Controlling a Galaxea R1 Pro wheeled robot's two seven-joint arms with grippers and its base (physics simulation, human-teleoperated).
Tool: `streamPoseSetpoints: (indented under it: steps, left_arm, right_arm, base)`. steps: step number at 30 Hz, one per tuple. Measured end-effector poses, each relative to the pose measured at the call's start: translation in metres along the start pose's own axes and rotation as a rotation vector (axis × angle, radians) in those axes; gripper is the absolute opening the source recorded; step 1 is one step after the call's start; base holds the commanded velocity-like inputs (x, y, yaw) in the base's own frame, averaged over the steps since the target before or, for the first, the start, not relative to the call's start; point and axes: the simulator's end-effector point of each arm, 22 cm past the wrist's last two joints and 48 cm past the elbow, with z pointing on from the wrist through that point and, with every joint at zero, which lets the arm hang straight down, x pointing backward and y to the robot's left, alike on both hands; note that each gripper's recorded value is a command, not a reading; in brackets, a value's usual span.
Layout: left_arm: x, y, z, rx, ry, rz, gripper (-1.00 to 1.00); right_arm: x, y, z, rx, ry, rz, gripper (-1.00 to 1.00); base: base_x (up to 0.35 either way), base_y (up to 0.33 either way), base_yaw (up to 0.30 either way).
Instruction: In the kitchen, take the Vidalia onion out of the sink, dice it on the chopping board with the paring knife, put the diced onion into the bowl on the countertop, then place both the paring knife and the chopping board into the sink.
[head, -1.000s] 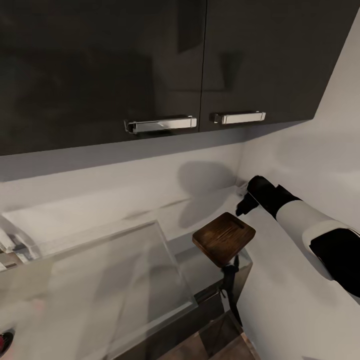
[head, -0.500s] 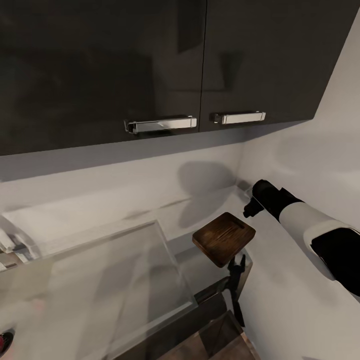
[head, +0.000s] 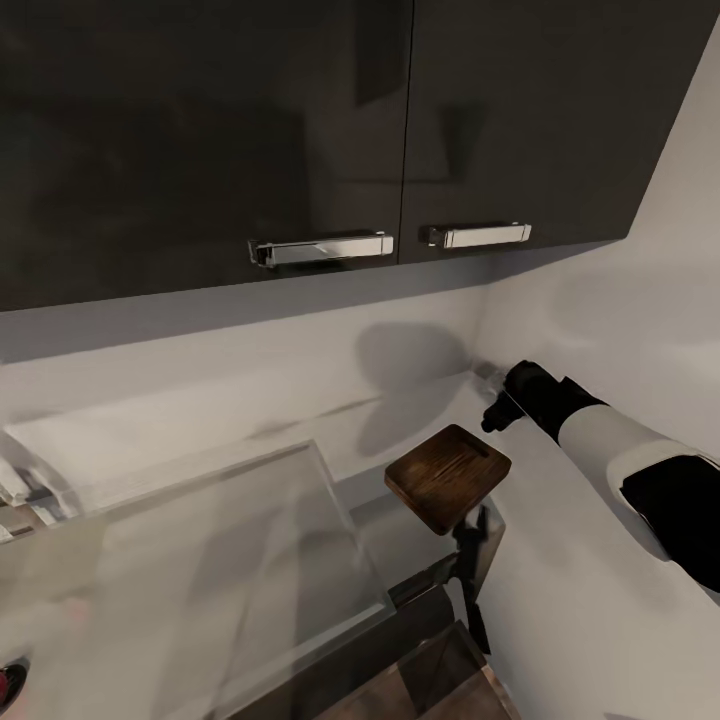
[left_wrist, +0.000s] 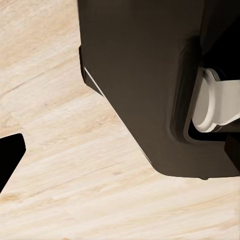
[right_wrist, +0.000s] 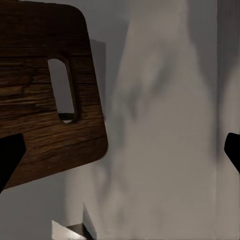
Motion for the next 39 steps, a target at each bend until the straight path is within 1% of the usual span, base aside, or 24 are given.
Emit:
streamPoseSetpoints:
  steps: [3, 12, 15, 18, 23, 26, 31, 32, 35, 39]
  left_arm:
    - [0.000, 0.000, 0.000, 0.000, 0.000, 0.000, 1.00]
    - [0.002, 0.000, 0.000, 0.000, 0.006, 0.000, 1.00]
    - [0.004, 0.000, 0.000, 0.000, 0.010, 0.000, 1.00]
    - [0.005, 0.000, 0.000, 0.000, 0.014, 0.000, 1.00]
    - [0.008, 0.000, 0.000, 0.000, 0.021, 0.000, 1.00]
    - [0.010, 0.000, 0.000, 0.000, 0.026, 0.000, 1.00]
    - [0.013, 0.000, 0.000, 0.000, 0.033, -0.001, 1.00]
    - [0.013, 0.000, 0.000, 0.000, 0.035, -0.001, 1.00]
    - [0.015, 0.000, 0.000, 0.000, 0.039, -0.001, 1.00]
    - [0.018, 0.000, 0.000, 0.000, 0.046, -0.001, 1.00]
  right_arm:
    - [-0.003, 0.001, 0.000, -0.003, -0.014, -0.005, 1.00]
    - [-0.007, 0.002, 0.003, -0.008, -0.031, -0.007, 1.00]
    - [-0.008, 0.004, 0.005, -0.017, -0.039, 0.002, 1.00]
    - [-0.010, 0.006, 0.007, -0.033, -0.050, 0.025, 1.00]
    - [-0.011, 0.010, 0.011, -0.054, -0.056, 0.050, 1.00]
    - [-0.011, 0.017, 0.013, -0.088, -0.059, 0.064, 1.00]
    - [-0.011, 0.036, 0.015, -0.173, -0.060, 0.069, 1.00]
    - [-0.012, 0.047, 0.013, -0.221, -0.061, 0.068, 1.00]
    - [-0.011, 0.058, 0.013, -0.272, -0.059, 0.066, 1.00]
    - [-0.009, 0.065, 0.016, -0.299, -0.054, 0.064, 1.00]
  base:
    - [0.000, 0.000, 0.000]
    - [0.000, 0.000, 0.000]
    - [0.000, 0.000, 0.000]
    - [0.000, 0.000, 0.000]
    - [0.000, 0.000, 0.000]
    - [0.000, 0.000, 0.000]
    - [0.000, 0.000, 0.000]
    - [0.000, 0.000, 0.000]
    - [0.000, 0.000, 0.000]
    - [0.000, 0.000, 0.000]
